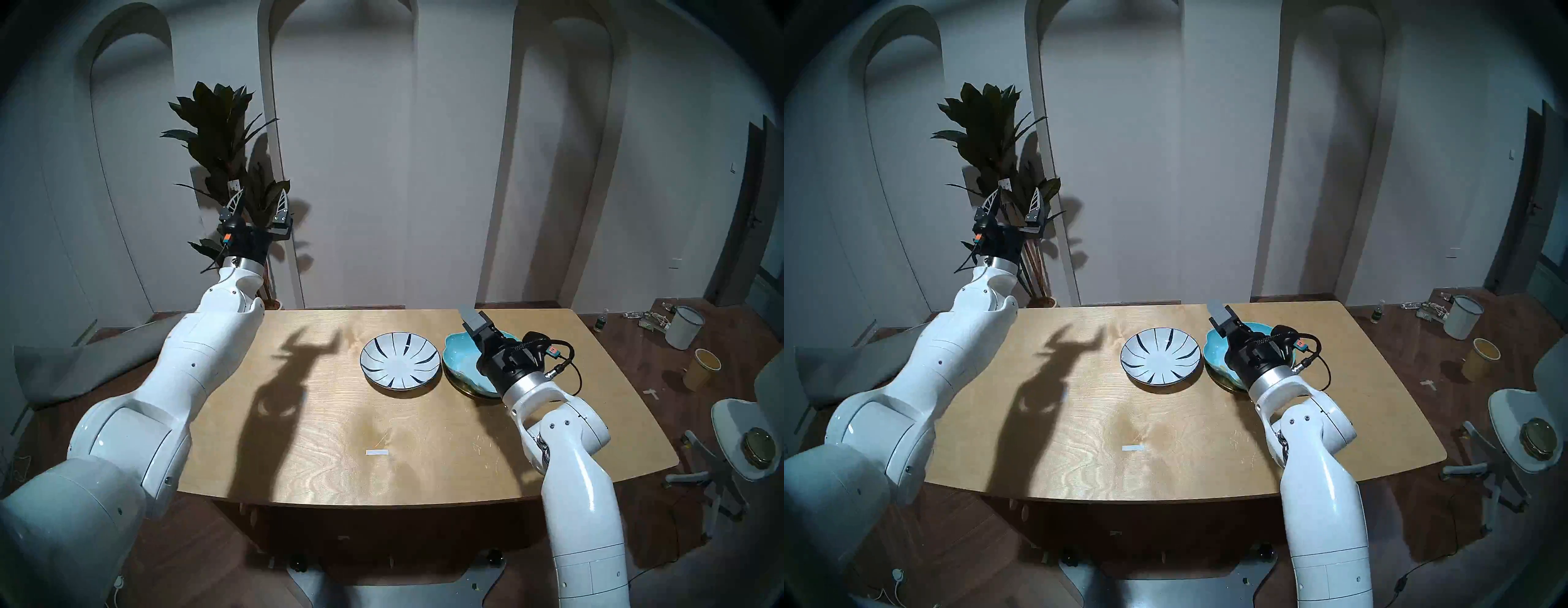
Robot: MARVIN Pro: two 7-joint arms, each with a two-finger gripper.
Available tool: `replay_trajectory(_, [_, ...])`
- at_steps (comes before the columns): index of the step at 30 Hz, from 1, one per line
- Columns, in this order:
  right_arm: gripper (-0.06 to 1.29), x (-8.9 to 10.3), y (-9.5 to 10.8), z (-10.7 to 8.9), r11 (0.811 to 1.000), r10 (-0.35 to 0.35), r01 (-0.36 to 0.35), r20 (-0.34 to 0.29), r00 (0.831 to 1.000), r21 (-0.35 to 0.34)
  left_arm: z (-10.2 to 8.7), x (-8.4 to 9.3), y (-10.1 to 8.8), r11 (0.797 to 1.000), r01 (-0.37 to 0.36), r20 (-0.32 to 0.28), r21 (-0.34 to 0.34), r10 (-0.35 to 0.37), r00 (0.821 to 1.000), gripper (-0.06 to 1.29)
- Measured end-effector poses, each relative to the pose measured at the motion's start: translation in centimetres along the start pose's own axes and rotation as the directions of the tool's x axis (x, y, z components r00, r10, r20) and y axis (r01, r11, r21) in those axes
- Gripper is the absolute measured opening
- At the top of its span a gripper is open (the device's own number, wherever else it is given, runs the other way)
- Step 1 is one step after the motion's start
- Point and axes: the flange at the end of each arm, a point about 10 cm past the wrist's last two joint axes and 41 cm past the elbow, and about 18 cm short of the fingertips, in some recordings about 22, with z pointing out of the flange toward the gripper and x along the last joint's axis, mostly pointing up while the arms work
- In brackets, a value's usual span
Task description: Stack the plates into one stack
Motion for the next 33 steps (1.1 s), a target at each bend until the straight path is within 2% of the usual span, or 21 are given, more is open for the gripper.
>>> replay_trajectory(1, [1.22, -0.3, -0.1, 0.2, 0.999, 0.038, -0.037, 0.005, 0.999, -0.003, 0.1, 0.1, -0.3, 0.999, -0.028, 0.014, -0.039, 0.029, 0.999, 1.23])
replay_trajectory(4, [1.22, -0.8, -0.2, 0.3, 0.995, 0.103, -0.103, 0.011, 0.995, -0.012, 0.2, 0.2, -0.8, 0.993, -0.068, 0.041, -0.101, 0.073, 0.997, 1.23])
replay_trajectory(7, [1.22, -1.3, -0.3, 0.5, 0.988, 0.156, -0.156, 0.015, 0.988, -0.016, 0.3, 0.2, -1.1, 0.985, -0.092, 0.059, -0.143, 0.101, 0.993, 1.23])
replay_trajectory(13, [1.22, -3.2, -1.2, 0.6, 0.955, 0.296, -0.295, 0.030, 0.955, -0.032, 0.4, 0.2, -1.6, 0.962, -0.136, 0.097, -0.236, 0.163, 0.982, 1.23])
replay_trajectory(15, [1.22, -3.9, -1.6, 0.5, 0.936, 0.349, -0.348, 0.029, 0.937, -0.046, 0.5, 0.0, -1.9, 0.952, -0.146, 0.125, -0.269, 0.184, 0.975, 1.23])
replay_trajectory(17, [1.22, -4.2, -1.7, 0.4, 0.927, 0.373, -0.372, 0.025, 0.927, -0.056, 0.5, -0.1, -2.0, 0.949, -0.146, 0.144, -0.280, 0.192, 0.971, 1.23])
replay_trajectory(20, [1.22, -4.6, -2.1, 0.2, 0.895, 0.439, -0.437, 0.005, 0.899, -0.086, 0.4, -0.8, -2.6, 0.945, -0.132, 0.221, -0.299, 0.203, 0.954, 1.23])
replay_trajectory(23, [1.22, -4.8, -2.3, 0.0, 0.878, 0.470, -0.468, -0.009, 0.883, -0.105, 0.3, -1.2, -2.9, 0.946, -0.117, 0.270, -0.303, 0.203, 0.941, 1.23])
replay_trajectory(25, [1.22, -4.8, -2.4, -0.1, 0.861, 0.494, -0.493, -0.025, 0.869, -0.126, 0.3, -1.6, -3.3, 0.948, -0.101, 0.316, -0.303, 0.200, 0.927, 1.23])
replay_trajectory(27, [1.22, -4.7, -2.7, -0.1, 0.841, 0.517, -0.517, -0.048, 0.855, -0.159, 0.3, -2.0, -3.8, 0.953, -0.073, 0.380, -0.295, 0.187, 0.906, 1.23])
replay_trajectory(33, [1.22, -4.0, -3.7, 0.0, 0.813, 0.537, -0.543, -0.088, 0.839, -0.209, 0.9, -2.2, -4.4, 0.965, -0.012, 0.468, -0.263, 0.138, 0.873, 1.23])
